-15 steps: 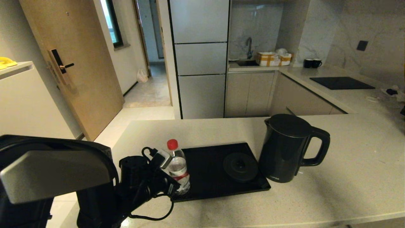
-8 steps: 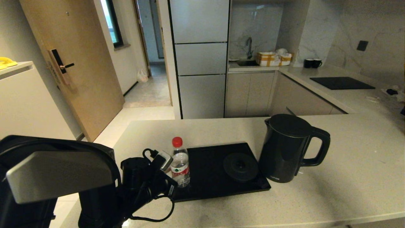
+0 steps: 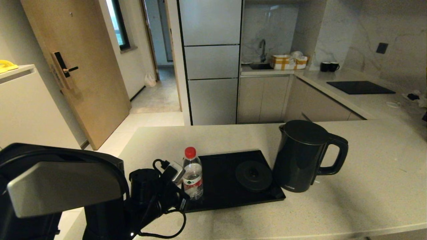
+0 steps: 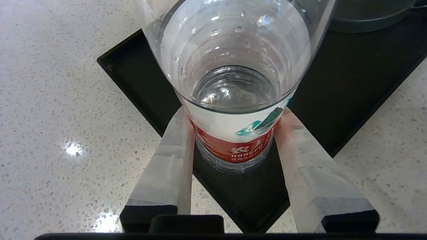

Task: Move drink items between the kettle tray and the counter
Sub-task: Pick up the bottled water, then place it on the left

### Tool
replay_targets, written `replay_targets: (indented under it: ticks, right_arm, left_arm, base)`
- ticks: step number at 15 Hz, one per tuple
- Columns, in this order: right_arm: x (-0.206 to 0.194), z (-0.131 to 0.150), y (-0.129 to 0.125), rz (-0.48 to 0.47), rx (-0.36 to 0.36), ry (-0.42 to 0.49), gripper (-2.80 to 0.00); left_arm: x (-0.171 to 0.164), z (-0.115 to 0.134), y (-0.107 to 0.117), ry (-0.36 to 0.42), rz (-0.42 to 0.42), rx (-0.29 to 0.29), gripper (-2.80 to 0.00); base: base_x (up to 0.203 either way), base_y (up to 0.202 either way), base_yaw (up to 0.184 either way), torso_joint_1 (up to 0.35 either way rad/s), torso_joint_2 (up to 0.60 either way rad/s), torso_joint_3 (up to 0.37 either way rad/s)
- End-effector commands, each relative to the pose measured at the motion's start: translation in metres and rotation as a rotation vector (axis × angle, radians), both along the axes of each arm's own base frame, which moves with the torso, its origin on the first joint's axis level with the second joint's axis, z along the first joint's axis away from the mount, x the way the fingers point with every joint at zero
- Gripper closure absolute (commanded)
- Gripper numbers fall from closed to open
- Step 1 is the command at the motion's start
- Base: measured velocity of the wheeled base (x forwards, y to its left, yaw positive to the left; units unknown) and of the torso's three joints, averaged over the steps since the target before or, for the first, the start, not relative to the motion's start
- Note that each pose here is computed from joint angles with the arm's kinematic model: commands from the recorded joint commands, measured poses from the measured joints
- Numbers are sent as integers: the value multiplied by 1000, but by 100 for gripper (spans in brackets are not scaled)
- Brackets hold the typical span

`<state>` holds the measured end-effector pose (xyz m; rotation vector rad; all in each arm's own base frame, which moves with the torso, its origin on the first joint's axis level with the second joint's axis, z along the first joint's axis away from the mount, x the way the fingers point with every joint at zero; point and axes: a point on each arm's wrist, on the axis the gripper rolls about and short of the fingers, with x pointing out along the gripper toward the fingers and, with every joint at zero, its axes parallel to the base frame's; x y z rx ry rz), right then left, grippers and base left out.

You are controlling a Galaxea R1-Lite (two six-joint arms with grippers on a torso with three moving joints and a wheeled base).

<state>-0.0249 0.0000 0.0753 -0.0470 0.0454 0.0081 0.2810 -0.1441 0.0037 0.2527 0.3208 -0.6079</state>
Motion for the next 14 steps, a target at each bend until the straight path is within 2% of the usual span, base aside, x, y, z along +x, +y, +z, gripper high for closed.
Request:
replay_targets:
  ticks: [1,8,14]
  right_arm:
    - [0,0,0,1,-1,2,0]
    - [0,0,0,1,-1,2,0]
    - [0,0,0,1,-1,0,0]
  left_arm:
    - [0,3,0,-16,-2,-7,0]
    - [1,21,0,-86,48,-21,0]
    - [8,24,7,-102,84,-22,0]
  base:
    - [0,0,0,0,0,0]
    - [0,0,0,0,0,0]
    - [0,0,0,0,0,0]
